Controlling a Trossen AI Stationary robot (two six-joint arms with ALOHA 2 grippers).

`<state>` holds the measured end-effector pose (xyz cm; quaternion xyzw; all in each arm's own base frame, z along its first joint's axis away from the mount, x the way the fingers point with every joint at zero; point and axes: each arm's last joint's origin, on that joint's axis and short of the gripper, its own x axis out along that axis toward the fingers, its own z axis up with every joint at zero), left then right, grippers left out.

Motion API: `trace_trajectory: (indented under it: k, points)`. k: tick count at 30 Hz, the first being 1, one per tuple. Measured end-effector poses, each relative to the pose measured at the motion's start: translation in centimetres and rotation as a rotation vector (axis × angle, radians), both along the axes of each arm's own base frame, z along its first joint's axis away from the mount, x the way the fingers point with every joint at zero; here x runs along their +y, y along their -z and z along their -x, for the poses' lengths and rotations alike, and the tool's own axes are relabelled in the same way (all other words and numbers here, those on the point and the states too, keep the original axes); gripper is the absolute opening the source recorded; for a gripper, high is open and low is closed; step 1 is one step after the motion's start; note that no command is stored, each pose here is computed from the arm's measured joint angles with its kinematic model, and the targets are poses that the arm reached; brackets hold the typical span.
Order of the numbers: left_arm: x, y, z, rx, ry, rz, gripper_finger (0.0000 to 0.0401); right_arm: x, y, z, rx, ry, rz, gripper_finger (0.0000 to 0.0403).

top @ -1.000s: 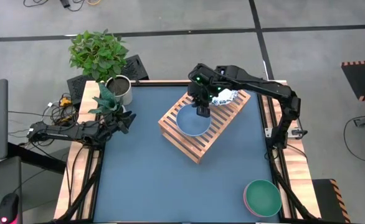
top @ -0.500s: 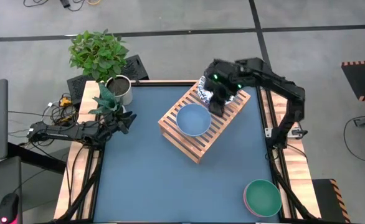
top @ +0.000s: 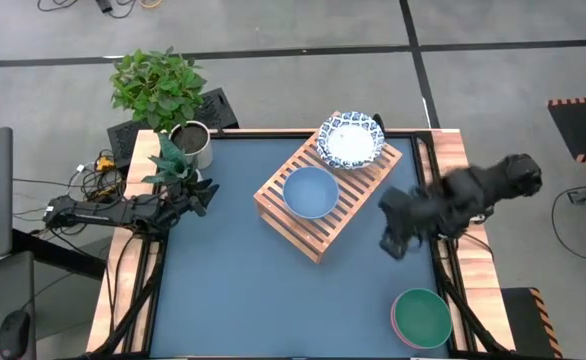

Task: Place and stack bowls onto a shelf
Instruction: Stack the green bowl on top of the blue bowl

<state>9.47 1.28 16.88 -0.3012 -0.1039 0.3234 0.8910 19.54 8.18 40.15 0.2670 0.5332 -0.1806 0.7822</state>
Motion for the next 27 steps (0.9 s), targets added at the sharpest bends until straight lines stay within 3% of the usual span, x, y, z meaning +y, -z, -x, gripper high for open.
trace_trajectory:
  k: [6,14,20,27]
  points:
    - [0.0,0.0,0.0,0.000,-0.001,0.000,0.0253,6.5,4.5,1.9,0.124,0.160,-0.051,0.0157]
    - [0.0,0.0,0.0,-0.009,-0.012,0.011,0.0253,13.6,8.8,0.9,0.146,0.198,-0.095,0.0157]
    - [0.0,0.0,0.0,-0.010,-0.013,0.013,0.0253,16.7,11.6,-0.3,0.186,0.254,-0.154,0.0157]
    - [0.0,0.0,0.0,-0.012,-0.014,0.014,0.0253,18.0,12.9,-0.1,0.265,0.325,-0.177,0.0157]
